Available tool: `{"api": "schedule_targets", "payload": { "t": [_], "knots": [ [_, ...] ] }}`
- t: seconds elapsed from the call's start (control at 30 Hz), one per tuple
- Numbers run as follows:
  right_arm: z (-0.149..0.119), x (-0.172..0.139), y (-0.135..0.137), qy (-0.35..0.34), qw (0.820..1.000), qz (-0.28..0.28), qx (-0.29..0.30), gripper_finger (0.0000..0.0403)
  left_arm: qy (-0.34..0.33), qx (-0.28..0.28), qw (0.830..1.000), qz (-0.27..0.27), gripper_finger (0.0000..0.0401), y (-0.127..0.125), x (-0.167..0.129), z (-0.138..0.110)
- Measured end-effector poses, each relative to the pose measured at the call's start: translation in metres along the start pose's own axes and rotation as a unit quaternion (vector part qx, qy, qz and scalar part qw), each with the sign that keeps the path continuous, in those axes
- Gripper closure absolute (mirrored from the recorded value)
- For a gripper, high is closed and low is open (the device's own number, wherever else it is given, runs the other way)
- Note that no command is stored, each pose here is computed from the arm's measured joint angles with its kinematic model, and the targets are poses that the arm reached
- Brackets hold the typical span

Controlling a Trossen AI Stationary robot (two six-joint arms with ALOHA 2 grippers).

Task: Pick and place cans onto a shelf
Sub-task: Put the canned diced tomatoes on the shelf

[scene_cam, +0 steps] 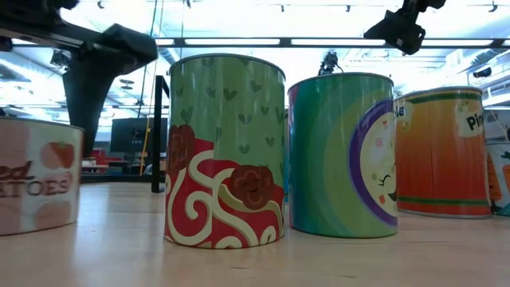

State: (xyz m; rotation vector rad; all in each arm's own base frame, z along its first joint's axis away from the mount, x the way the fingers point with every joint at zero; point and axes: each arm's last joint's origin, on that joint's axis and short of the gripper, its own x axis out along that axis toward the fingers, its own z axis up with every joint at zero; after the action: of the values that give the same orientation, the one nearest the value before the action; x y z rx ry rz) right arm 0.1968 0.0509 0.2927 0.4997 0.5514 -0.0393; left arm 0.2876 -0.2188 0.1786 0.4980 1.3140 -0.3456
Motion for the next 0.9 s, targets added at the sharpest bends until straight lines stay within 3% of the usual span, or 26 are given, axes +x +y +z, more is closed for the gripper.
{"api": "schedule_targets", "payload": {
  "t": [0.2,0.4,0.7,0.9],
  "knots": [
    [0.000,0.000,0.000,0.000,1.000,0.000,0.000,0.0121,0.009,-0.012,1.000,0.006,0.0112,0.012,0.000,-0.001],
    [0.000,0.000,0.000,-0.001,1.000,-0.001,0.000,0.0121,-0.008,-0.002,0.997,0.074,0.0112,0.048,-0.027,-0.005],
    [0.002,0.000,0.000,-0.015,1.000,-0.008,-0.003,0.0121,-0.051,-0.072,0.989,0.115,0.0112,0.146,-0.075,-0.026],
    [0.005,0.000,-0.002,-0.028,1.000,-0.012,-0.001,0.0121,-0.099,-0.144,0.981,0.080,0.0112,0.225,-0.109,-0.036]
  ]
}}
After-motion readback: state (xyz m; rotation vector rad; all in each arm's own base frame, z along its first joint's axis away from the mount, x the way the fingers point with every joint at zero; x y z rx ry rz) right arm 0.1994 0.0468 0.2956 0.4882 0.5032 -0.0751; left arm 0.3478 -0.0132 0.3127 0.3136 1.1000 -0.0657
